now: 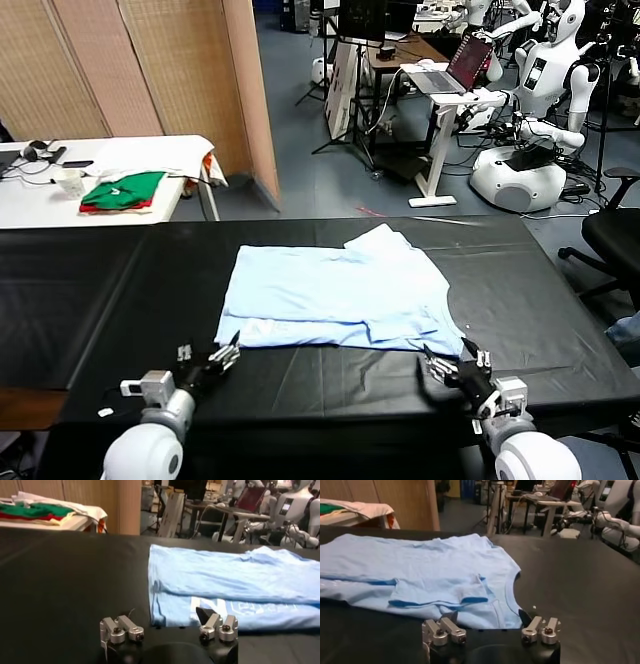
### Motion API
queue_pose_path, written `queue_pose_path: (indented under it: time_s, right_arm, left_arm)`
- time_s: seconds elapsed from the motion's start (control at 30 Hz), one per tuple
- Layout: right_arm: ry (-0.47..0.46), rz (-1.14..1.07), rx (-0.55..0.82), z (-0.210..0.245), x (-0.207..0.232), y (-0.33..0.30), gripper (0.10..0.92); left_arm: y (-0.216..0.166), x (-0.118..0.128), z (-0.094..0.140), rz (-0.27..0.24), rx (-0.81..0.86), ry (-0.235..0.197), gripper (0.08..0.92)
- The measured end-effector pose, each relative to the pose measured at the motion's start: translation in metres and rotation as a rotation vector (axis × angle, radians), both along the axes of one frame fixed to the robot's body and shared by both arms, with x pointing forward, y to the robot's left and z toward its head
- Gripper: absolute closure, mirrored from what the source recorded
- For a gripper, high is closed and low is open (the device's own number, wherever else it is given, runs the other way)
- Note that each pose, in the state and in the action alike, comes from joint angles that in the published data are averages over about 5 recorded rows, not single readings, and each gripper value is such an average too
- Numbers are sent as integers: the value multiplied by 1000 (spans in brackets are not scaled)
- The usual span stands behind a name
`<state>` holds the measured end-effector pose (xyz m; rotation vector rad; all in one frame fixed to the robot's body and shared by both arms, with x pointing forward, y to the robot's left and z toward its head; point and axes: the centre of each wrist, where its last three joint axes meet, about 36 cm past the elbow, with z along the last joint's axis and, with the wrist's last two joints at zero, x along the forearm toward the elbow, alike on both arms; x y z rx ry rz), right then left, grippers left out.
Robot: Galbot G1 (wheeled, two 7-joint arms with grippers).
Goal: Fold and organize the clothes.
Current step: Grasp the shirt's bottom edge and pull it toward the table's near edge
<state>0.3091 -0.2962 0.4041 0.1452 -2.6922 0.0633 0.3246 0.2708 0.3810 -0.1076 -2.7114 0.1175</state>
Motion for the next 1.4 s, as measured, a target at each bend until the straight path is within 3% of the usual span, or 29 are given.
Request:
queue_pose_path:
  time_s: [0.13, 0.27, 0.37, 0.5, 0.97, 1.17, 1.23, 1.3, 1.4]
  right_arm:
    - [7, -3, 3, -5, 0, -2, 547]
    - [4, -1, 9, -8, -1, -2, 803]
    - [-3, 2, 16, -8, -1, -1, 879]
    - [3, 9, 36, -3, -3, 0, 882]
    - [158, 36, -1, 24, -27, 5, 882]
    - [189, 53, -1, 29, -37, 10, 873]
    - [202, 61, -2, 31, -39, 12, 820]
    - [219, 70, -5, 34, -42, 13, 710]
    - [241, 82, -15, 41, -47, 17, 523]
  left_arm:
    - [1, -1, -2, 1, 1, 8, 353]
    - [1, -1, -5, 2, 4, 12, 590]
    - [0, -2, -5, -1, 4, 15, 763]
    - [-3, -5, -3, -10, 26, 18, 851]
    - [18, -35, 22, -7, 224, 9, 853]
    - [22, -53, 28, -5, 257, 30, 853]
    - [22, -60, 29, -4, 258, 45, 849]
    - [22, -66, 31, -1, 256, 63, 807]
    - [20, -76, 33, 9, 251, 88, 652]
